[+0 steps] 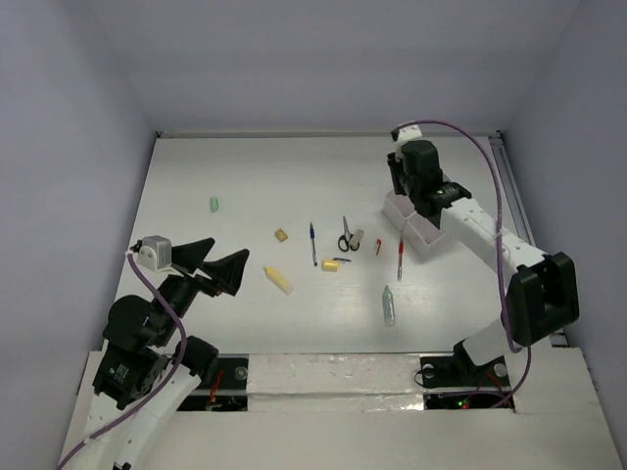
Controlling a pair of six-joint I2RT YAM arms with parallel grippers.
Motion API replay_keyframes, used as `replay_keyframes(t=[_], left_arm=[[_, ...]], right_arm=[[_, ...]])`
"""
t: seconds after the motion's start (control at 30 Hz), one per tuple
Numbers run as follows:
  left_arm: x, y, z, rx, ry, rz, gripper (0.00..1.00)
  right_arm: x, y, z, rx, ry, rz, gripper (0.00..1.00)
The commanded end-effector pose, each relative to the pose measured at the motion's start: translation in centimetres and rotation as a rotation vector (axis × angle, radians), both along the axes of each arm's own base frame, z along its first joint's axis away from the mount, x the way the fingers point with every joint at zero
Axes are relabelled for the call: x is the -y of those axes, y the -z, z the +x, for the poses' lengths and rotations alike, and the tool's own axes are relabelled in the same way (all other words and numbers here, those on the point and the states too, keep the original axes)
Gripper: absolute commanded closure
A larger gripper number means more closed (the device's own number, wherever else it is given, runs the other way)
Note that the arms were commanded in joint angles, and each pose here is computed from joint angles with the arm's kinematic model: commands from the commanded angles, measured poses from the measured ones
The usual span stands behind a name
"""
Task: Sort the stationery into containers
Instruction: Place the stationery in the storage box.
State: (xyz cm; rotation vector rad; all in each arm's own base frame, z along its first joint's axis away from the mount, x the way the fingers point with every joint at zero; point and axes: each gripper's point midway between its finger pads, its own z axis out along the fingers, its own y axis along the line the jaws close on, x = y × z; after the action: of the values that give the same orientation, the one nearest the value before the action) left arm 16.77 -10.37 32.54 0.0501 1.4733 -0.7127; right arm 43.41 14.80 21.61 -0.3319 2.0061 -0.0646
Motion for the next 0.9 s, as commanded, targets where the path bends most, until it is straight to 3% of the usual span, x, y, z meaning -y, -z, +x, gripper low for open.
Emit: replay_keyframes(t=[0.0, 0.17, 0.43, 0.87], left_arm=[[0.9, -0.9, 0.0, 0.047, 0.047, 0.000, 0.01], [0.8, -1.3, -0.6, 0.074, 0.054, -0.010, 0.01], [0.9, -1.5, -1.1, 0.088, 0.075, -0.020, 0.01], [0.9, -1.7, -1.4, 0.100, 0.081, -0.025, 0.01]], right_arm=[[5.1, 1.5, -1.1, -0.036, 0.133, -0.093, 0.90], [8.8, 1.6, -0.2, -0.024, 0.218, -0.075, 0.90], [8.2, 4.9, 1.0, -0.095, 0.161, -0.140, 0.89], [8.9, 5.3, 2.2, -0.132, 0.114, -0.294, 0.82]])
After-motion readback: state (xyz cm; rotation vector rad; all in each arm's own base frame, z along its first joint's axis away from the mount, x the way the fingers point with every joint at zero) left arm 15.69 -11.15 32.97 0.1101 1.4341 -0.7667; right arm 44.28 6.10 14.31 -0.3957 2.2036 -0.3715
